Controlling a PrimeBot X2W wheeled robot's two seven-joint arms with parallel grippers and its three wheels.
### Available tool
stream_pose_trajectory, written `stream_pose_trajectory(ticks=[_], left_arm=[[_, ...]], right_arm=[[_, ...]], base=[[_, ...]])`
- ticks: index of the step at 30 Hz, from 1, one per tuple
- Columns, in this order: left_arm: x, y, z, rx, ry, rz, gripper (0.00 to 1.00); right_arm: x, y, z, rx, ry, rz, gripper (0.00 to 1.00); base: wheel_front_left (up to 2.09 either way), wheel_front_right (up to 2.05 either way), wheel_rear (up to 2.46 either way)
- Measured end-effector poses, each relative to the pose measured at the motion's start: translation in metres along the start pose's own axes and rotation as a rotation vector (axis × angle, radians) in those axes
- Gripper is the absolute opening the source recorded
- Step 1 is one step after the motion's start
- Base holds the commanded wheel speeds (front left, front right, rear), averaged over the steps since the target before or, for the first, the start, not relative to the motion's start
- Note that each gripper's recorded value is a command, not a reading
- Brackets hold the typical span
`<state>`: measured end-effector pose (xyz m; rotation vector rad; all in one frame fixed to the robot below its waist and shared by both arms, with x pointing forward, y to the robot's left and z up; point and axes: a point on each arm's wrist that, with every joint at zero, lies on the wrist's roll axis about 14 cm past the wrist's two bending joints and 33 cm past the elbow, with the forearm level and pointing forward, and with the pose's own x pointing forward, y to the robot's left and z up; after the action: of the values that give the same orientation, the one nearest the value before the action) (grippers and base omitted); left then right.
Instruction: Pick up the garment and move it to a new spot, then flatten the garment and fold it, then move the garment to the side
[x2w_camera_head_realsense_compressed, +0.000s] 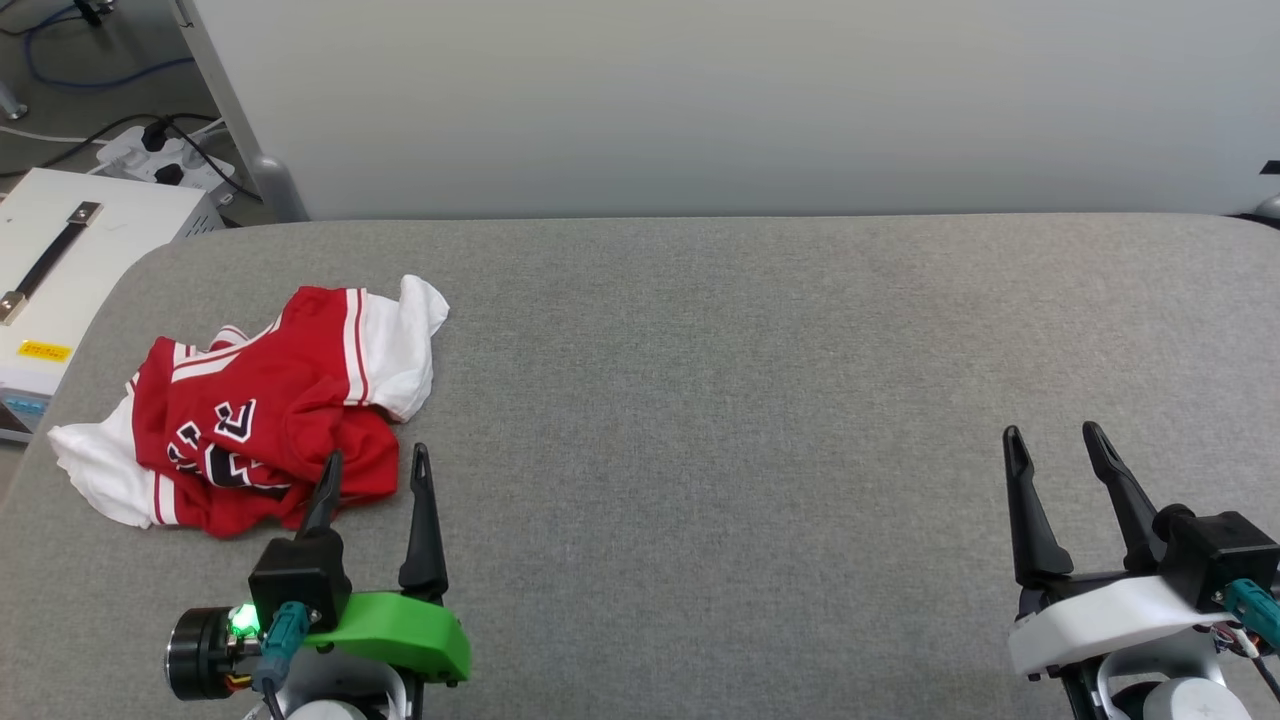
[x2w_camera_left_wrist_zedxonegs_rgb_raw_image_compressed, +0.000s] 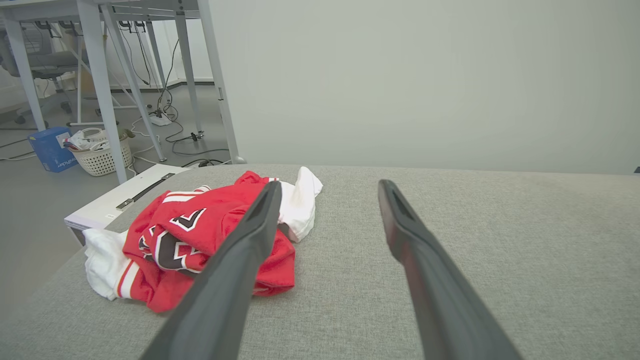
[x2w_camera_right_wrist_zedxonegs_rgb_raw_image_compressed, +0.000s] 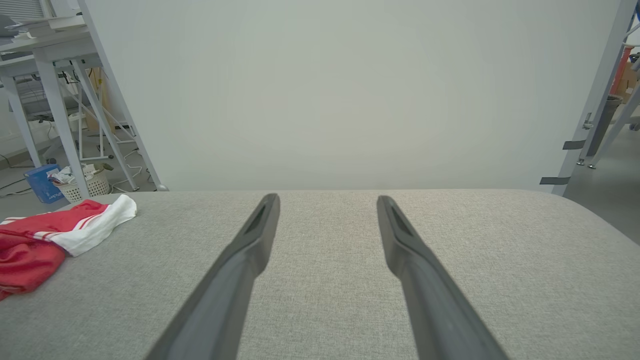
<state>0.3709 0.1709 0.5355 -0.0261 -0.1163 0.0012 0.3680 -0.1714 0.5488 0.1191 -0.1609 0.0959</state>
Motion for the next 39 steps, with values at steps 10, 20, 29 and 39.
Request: stream_pose_trajectory(ticks=[10,20,29,39], left_arm=[[0.000,-0.003,-0.001,-0.010,-0.008,-0.007,1.00],[-0.001,-0.003,-0.003,-0.015,-0.012,-0.003,1.00],[-0.002,-0.002,-0.006,-0.014,-0.013,0.003,1.00],[-0.005,0.005,-0.006,-0.010,-0.026,0.031,1.00]], right_arm=[[-0.001,0.001,-0.003,0.016,-0.002,0.001,1.00],[-0.004,0.001,-0.008,0.038,0.000,-0.002,1.00],[-0.003,0.002,-0.009,0.056,-0.010,-0.001,1.00],[0.003,0.011,-0.012,0.065,-0.014,0.026,1.00]], base=[[0.00,0.00,0.00],[0.00,0.00,0.00],[0.00,0.00,0.00],[0.00,0.00,0.00]])
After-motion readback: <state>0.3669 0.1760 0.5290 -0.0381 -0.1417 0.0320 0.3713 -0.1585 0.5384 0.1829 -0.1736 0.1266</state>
